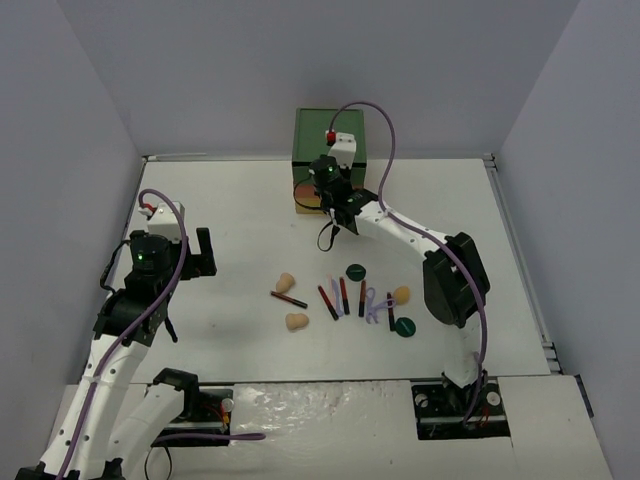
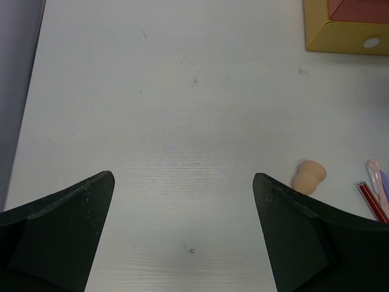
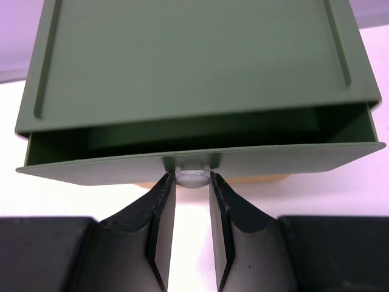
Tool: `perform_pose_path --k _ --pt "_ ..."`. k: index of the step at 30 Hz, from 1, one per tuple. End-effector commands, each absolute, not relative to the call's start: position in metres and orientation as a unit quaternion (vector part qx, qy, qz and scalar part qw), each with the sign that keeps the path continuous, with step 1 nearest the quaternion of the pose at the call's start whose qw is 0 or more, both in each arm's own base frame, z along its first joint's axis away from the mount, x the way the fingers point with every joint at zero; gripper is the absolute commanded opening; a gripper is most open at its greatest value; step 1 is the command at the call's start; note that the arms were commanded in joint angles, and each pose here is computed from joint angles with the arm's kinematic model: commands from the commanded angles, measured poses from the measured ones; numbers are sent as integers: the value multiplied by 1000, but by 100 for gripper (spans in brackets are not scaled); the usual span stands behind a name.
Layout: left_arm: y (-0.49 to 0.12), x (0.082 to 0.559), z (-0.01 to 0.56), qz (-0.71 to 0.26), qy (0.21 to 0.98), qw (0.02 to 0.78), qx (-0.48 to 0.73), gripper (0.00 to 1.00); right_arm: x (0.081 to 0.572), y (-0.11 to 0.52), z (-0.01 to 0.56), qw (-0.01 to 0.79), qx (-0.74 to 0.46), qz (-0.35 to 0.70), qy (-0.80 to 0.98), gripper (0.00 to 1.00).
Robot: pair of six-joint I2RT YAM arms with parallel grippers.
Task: Organize the makeup
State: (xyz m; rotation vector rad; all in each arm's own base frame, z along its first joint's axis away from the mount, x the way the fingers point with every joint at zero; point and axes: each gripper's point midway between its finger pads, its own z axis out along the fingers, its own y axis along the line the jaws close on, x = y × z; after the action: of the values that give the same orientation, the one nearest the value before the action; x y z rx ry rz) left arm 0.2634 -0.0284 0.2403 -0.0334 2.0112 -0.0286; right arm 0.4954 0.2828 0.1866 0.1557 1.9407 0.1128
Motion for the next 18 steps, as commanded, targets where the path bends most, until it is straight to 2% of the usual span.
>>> perform_pose_path --k 1,18 --pt "-30 271 265 -26 822 568 -28 97 470 273 222 581 104 66 805 0" --pt "-28 270 266 -27 821 570 -30 97 411 284 212 565 99 76 815 3"
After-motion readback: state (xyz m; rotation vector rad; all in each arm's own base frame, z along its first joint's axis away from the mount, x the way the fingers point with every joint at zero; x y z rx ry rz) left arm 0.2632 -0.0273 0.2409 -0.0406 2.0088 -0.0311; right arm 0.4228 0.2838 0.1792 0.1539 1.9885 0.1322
